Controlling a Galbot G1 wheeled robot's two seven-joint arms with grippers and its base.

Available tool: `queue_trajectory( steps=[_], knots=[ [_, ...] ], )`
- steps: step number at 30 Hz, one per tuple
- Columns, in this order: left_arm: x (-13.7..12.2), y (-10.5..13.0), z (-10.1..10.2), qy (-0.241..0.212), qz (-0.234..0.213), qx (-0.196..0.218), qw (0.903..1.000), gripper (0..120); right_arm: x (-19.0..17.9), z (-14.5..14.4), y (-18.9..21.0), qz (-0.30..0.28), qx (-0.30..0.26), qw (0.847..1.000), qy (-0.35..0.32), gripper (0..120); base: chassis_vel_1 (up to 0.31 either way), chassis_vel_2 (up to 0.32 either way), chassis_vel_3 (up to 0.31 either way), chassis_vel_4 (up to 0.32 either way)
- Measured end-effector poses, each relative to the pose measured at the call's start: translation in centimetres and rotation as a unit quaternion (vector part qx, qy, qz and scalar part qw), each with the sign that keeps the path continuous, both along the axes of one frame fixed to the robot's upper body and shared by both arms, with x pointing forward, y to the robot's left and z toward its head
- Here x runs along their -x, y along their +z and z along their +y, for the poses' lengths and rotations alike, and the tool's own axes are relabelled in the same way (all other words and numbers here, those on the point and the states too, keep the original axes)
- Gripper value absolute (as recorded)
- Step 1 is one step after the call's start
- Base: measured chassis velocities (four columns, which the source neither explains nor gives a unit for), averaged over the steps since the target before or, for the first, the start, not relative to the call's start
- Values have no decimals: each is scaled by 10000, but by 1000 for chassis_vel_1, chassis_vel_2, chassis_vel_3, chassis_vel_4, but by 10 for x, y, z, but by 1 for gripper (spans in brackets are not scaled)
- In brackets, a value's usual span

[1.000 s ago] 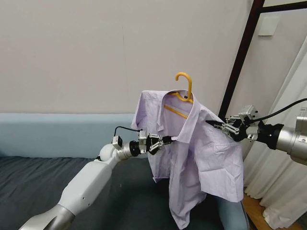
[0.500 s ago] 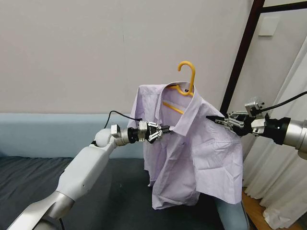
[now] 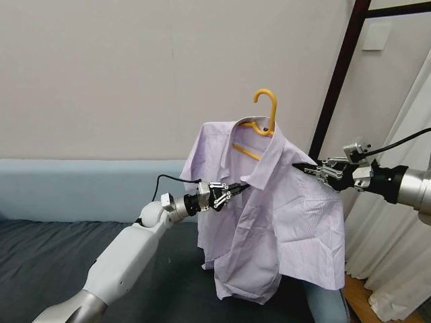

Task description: Pick up the clothes from the sofa and hang them on the clothes hanger.

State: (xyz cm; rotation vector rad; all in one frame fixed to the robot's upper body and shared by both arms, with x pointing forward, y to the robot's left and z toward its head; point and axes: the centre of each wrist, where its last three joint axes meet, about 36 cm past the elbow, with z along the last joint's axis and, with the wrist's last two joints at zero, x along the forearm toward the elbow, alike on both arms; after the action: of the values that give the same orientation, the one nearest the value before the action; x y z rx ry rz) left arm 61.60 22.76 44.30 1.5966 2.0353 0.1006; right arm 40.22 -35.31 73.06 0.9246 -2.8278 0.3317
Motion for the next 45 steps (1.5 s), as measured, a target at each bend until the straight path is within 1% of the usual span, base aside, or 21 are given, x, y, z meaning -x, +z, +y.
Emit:
queue_trajectory(
  steps=[3,4,7,8,9,11,13,14,15,18,19,20,22,24,31,34,37,38,39,41,45],
  knots=[
    [26,-13,18,109,63,94,9999,34,0,2,-4,-49,57,9989,-472,7,0,0,0,0],
    [26,-13,18,109,63,94,9999,34,0,2,-4,-49,57,9989,-472,7,0,0,0,0],
    [53,-29,38,324,183,267,9990,47,-3,-2,-7,-97,193,9955,-927,7,0,0,0,0],
    [61,-35,42,381,232,330,9985,49,-4,-2,-7,-133,287,9934,-1104,7,0,0,0,0],
    [61,-35,42,381,232,330,9985,49,-4,-2,-7,-133,287,9934,-1104,7,0,0,0,0],
    [81,-51,51,585,376,489,9964,61,-3,0,-7,-239,499,9871,-1500,7,0,0,0,0],
    [92,-58,58,732,416,585,9947,66,0,5,-7,-381,682,9801,-1825,7,0,0,0,0],
    [97,-61,62,813,421,633,9938,74,2,7,-7,-468,770,9761,-1976,7,0,0,0,0],
    [97,-61,62,813,421,633,9938,74,2,7,-7,-468,770,9761,-1976,7,0,0,0,0],
    [107,-65,70,978,408,723,9917,88,6,14,-10,-705,908,9658,-2326,7,0,0,0,0],
    [110,-66,72,1017,401,739,9913,90,6,15,-11,-775,934,9629,-2411,7,0,0,0,0],
    [110,-66,72,1017,401,739,9913,90,6,15,-11,-775,934,9629,-2411,7,0,0,0,0],
    [115,-67,75,1072,400,759,9905,98,6,17,-15,-872,933,9586,-2546,7,0,0,0,0],
    [117,-67,76,1098,393,765,9902,100,4,16,-18,-891,886,9565,-2634,7,0,0,0,0],
    [123,-70,81,1177,400,748,9894,100,-7,18,-41,-943,385,9459,-3082,7,0,0,0,0],
    [120,-71,80,1167,405,736,9896,100,-8,19,-45,-1011,351,9413,-3201,7,0,0,0,0],
    [108,-72,72,1098,427,718,9904,100,-13,16,-49,-1111,315,9278,-3547,7,0,0,0,0],
    [104,-74,69,1068,440,711,9908,100,-19,12,-49,-1170,288,9198,-3734,7,0,0,0,0],
    [104,-74,69,1068,440,711,9908,100,-19,12,-49,-1170,288,9198,-3734,7,0,0,0,0],
    [98,-77,64,1049,475,711,9908,100,-30,7,-53,-1273,335,9074,-3992,7,0,0,0,0],
    [95,-82,60,1063,526,750,9901,100,-44,9,-58,-1273,416,9030,-4083,7,0,0,0,0]
  ],
)
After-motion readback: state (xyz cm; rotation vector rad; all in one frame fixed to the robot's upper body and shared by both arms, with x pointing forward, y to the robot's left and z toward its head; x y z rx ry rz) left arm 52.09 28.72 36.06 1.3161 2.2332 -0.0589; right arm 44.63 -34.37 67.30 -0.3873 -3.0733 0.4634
